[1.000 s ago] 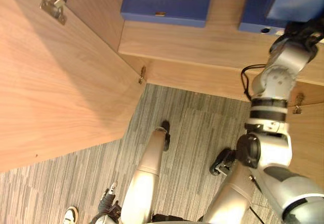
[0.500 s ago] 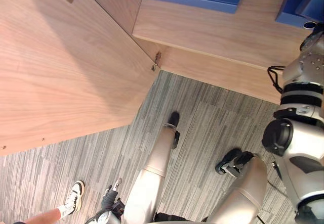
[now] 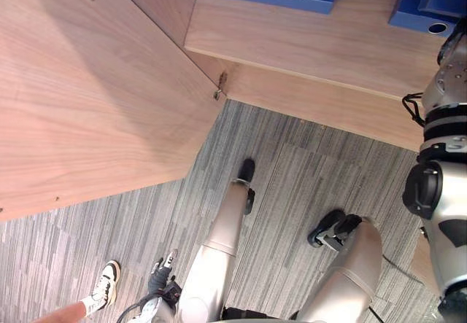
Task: Walk over to the cabinet, pick up the folder, carry it to the office cabinet, place the folder inside the office cabinet, then close the office cabinet door
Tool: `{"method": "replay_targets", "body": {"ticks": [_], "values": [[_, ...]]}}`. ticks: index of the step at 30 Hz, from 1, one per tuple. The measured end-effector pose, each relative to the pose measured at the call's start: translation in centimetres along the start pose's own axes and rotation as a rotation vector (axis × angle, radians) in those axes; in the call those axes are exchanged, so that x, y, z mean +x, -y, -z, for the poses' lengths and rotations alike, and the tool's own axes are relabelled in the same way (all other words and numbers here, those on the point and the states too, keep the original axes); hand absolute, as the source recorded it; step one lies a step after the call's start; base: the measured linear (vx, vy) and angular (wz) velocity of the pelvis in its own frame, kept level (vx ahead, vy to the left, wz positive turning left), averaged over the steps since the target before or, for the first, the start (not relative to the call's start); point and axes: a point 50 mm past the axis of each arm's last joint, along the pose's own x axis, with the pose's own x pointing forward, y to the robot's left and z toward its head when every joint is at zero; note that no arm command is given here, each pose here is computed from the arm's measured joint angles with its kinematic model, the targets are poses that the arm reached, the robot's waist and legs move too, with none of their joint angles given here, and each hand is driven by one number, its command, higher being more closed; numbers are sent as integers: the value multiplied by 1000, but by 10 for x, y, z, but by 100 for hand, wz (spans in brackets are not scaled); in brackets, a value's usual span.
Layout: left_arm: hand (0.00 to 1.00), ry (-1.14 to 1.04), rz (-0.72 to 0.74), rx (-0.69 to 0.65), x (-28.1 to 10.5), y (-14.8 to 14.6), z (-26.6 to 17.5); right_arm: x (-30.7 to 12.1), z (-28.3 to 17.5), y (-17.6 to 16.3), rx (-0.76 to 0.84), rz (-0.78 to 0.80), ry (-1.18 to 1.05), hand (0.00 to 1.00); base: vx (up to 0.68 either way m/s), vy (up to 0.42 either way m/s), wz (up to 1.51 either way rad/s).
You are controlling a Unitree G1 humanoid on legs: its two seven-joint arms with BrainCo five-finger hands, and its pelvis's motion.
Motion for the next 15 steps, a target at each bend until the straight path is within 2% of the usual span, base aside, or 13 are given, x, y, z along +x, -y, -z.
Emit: {"method": "replay_targets", "body": {"ticks": [4,5,7,10,15], "values": [[0,-2,1,1,0,0,0,0,0,-1,-9,-4,-1,100,135,-2,-1],[0,-2,2,2,0,0,0,0,1,-1,-11,-5,-2,0,125,1,0],[0,-1,2,2,0,0,0,-1,3,-2,-51,-19,-10,0,124,1,-3],[0,1,5,5,0,1,-1,-2,8,-8,-220,-80,-33,0,151,-11,-3],[0,-1,-3,13,0,-1,-1,-3,16,-7,-293,-105,-63,0,127,-13,-5]]}}
